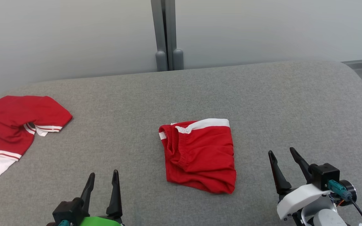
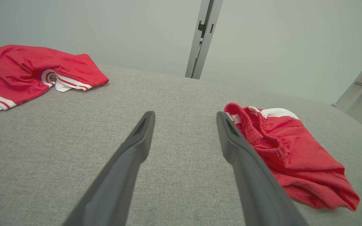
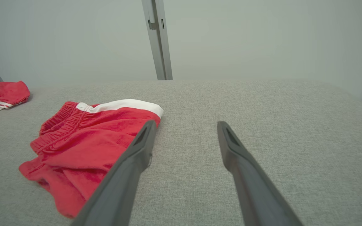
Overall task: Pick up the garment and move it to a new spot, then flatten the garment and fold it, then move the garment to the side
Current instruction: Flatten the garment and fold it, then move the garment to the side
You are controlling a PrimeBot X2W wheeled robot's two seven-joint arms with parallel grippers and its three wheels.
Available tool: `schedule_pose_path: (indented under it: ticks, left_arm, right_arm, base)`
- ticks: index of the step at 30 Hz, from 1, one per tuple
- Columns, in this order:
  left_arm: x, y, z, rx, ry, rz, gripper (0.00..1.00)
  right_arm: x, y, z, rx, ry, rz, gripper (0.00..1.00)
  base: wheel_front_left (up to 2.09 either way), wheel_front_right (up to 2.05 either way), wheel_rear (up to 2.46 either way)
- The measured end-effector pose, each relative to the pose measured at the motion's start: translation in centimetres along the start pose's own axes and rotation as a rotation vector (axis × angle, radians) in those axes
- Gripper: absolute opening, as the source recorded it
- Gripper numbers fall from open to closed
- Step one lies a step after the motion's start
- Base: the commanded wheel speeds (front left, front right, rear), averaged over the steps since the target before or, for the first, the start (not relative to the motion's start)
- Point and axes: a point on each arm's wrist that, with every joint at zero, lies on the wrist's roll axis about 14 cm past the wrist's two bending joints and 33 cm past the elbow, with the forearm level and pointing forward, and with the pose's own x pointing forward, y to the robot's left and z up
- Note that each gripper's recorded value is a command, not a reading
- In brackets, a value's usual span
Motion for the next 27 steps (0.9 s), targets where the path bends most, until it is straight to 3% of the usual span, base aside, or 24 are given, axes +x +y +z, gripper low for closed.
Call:
schedule_pose_path:
  ticks: [12,20,27]
  left_arm:
    - [-0.4,0.0,-0.2,-0.001,0.004,0.005,1.00]
    - [-0.9,0.7,0.0,-0.002,-0.002,0.031,1.00]
    - [-1.5,1.6,0.3,-0.009,-0.014,0.066,1.00]
  right_arm:
    - [0.3,0.3,-1.0,-0.014,0.035,0.013,1.00]
    - [4.5,2.5,0.9,-0.090,0.044,0.090,1.00]
    - [6.9,5.1,-1.1,-0.130,0.233,0.163,1.00]
  base:
    - [0.00,0.00,0.00]
    - [0.00,0.00,0.00]
    - [0.00,0.00,0.00]
